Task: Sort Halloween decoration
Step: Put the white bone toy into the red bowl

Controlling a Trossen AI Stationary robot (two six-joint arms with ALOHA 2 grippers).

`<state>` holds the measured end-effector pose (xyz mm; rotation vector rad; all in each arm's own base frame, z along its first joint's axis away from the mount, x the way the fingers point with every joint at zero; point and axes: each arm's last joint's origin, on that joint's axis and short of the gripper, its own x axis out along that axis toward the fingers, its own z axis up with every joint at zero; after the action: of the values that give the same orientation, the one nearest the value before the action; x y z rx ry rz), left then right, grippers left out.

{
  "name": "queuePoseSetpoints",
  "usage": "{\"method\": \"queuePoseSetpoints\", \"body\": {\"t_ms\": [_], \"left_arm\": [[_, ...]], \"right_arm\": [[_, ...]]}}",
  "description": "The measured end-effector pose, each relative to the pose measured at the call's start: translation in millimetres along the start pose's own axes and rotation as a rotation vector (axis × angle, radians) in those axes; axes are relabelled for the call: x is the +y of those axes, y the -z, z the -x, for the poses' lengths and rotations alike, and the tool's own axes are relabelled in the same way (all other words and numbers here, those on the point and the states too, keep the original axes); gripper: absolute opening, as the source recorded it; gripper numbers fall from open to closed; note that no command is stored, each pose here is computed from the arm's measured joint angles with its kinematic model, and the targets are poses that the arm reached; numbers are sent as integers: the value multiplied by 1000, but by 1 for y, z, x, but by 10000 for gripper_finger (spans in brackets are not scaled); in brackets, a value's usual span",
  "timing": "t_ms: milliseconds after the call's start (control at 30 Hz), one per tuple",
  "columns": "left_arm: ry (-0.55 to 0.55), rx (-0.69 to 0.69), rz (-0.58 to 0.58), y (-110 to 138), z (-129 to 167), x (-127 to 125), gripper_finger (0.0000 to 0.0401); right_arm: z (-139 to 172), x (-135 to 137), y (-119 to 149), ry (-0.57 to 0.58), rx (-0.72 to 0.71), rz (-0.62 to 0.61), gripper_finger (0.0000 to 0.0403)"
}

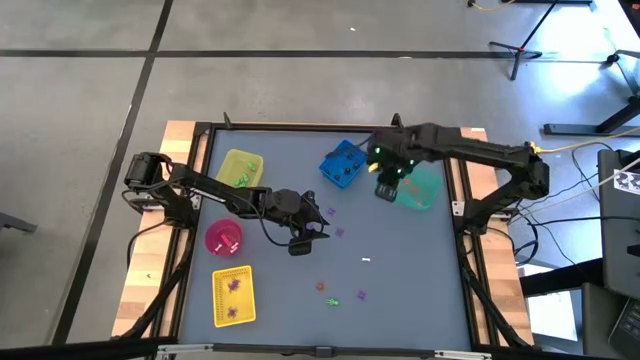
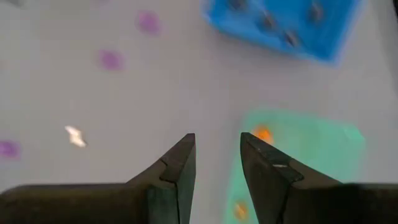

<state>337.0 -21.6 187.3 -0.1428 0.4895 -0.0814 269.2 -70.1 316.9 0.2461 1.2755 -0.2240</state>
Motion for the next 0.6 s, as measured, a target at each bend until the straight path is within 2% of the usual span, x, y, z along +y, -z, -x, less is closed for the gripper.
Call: {"method": "queuePoseSetpoints", "body": {"t_ms": [167,333,433,600], "left_arm": [[0,0,0,0,0,0,162],[0,0,0,0,0,0,162],[0,0,0,0,0,0,162],[0,-1,0,0,0,0,162]], "right_arm": [[-1,55,-6,-80,-134,130,124],[-21,111,8,-149,-141,243,124],[-36,138,19,-146,-137,296,124],[-67,169,36,-81,-74,347,124]]}}
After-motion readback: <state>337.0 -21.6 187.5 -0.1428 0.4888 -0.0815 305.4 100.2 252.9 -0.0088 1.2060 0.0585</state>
